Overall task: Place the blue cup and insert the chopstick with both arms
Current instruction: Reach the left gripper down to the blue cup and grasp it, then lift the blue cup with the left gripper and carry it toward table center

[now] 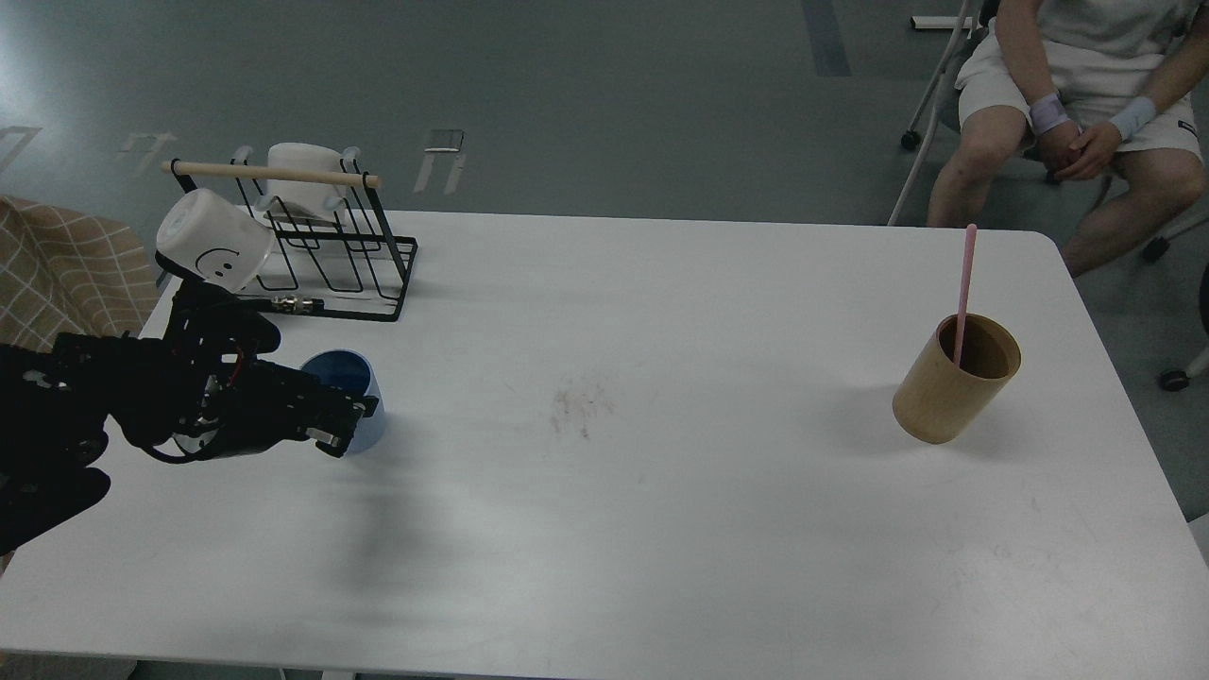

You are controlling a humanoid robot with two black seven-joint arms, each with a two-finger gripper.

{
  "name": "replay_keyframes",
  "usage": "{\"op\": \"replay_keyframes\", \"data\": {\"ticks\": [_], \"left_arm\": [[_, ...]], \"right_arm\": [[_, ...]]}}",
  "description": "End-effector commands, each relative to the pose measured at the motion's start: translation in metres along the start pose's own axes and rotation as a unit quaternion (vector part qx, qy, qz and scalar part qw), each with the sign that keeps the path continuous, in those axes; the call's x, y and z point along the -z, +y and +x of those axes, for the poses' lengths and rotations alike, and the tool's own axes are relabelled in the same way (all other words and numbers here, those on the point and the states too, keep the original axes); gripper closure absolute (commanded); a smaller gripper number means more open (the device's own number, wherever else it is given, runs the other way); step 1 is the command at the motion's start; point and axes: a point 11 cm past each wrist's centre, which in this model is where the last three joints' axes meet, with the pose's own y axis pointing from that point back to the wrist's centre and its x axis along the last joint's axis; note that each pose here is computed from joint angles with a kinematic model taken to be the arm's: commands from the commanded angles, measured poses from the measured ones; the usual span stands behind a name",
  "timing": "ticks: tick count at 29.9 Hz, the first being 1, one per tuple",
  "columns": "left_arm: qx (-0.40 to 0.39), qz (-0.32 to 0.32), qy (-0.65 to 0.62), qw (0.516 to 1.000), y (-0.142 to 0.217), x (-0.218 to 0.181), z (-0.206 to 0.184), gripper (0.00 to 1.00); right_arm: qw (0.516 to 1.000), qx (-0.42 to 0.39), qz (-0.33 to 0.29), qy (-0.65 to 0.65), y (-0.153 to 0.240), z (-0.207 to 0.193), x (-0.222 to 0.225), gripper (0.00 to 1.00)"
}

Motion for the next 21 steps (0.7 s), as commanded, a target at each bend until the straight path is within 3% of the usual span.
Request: {"op": "replay_keyframes", "data": {"ticks": [1, 10, 17, 21], "left_arm": [[0.002, 0.003, -0.017, 1.000, 0.001, 0.001, 0.000, 1.00], [-0.013, -0.009, -0.043, 0.999, 0.003, -0.011, 0.013, 1.00], [-0.103, -0.011, -0.106, 0.989, 0.021, -0.026, 0.096, 1.00], [-0.147, -0.052, -0.132, 0.979, 0.013, -0.061, 0.133, 1.00]], "right_arm": [[1.000, 0.000, 0.001, 0.000, 0.000, 0.000, 0.000, 0.00], [1.000, -0.004, 0.005, 0.000, 0.002, 0.003, 0.004, 0.00], [1.000, -0.015, 0.009, 0.002, 0.007, 0.010, 0.009, 0.00], [0.999, -0.025, 0.020, 0.001, 0.012, 0.017, 0.016, 0.00]]}}
